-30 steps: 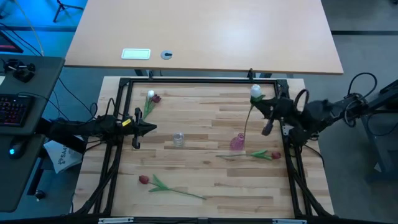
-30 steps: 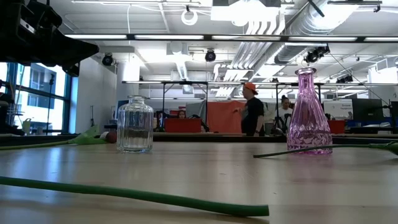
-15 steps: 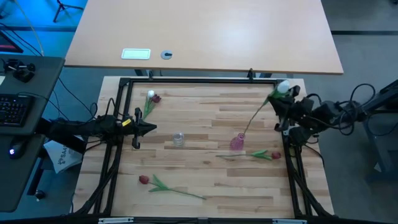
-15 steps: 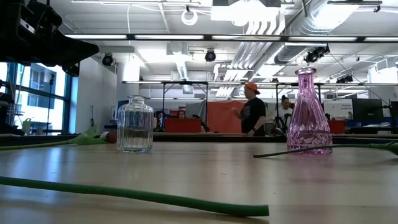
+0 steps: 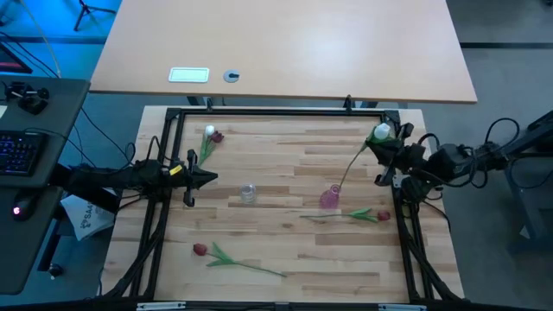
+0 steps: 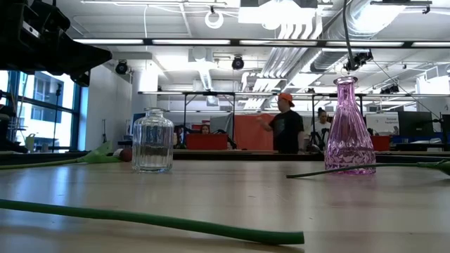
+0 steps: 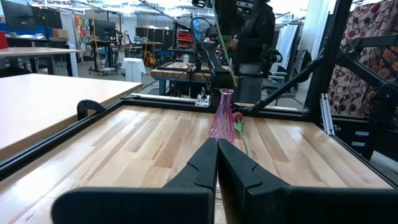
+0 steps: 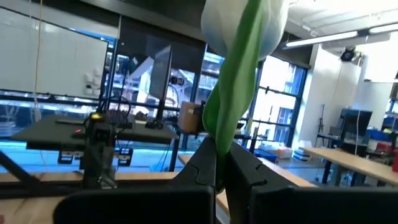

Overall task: Sort flowers into vase by color
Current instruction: Put the right white flower into the purple vase

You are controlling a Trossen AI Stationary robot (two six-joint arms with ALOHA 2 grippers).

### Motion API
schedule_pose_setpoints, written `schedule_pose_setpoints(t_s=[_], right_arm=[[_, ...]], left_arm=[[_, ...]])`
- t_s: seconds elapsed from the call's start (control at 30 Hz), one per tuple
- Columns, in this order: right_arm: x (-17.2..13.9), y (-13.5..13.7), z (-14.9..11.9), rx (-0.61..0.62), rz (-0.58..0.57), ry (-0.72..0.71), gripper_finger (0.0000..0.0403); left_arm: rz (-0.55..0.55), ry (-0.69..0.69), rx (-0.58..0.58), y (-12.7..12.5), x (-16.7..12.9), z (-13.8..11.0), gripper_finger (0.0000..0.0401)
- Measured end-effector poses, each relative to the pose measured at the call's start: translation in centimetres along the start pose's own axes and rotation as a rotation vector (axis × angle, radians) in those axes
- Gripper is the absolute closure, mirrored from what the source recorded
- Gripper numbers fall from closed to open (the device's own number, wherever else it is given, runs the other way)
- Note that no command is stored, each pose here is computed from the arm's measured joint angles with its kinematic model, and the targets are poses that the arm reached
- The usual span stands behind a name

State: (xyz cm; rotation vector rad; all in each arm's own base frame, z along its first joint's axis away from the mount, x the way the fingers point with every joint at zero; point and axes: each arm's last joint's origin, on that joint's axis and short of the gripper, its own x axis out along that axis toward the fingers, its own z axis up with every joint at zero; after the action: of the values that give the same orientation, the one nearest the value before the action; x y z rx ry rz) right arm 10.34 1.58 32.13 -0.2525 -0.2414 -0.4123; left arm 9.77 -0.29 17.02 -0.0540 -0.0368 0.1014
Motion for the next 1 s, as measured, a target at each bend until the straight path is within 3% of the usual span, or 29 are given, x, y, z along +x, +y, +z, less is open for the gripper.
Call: schedule_pose_setpoints(t_s=[0.57, 0.83, 1.0], right_arm=[[1.1, 0.8, -0.9, -0.067, -0.047, 0.080, 0.0402], [1.6, 0.5, -0.5, -0.035, -0.059, 0.015, 0.0402], [1.6, 0.7, -0.9, -0.063, -0.051, 0.054, 0.0402]], left_arm=[[0.000, 0.000, 0.000, 0.0, 0.0, 0.0, 0.0401], [0.000, 0.000, 0.000, 0.0, 0.0, 0.0, 0.0401], [0.000, 0.000, 0.000, 0.0, 0.0, 0.0, 0.0401]])
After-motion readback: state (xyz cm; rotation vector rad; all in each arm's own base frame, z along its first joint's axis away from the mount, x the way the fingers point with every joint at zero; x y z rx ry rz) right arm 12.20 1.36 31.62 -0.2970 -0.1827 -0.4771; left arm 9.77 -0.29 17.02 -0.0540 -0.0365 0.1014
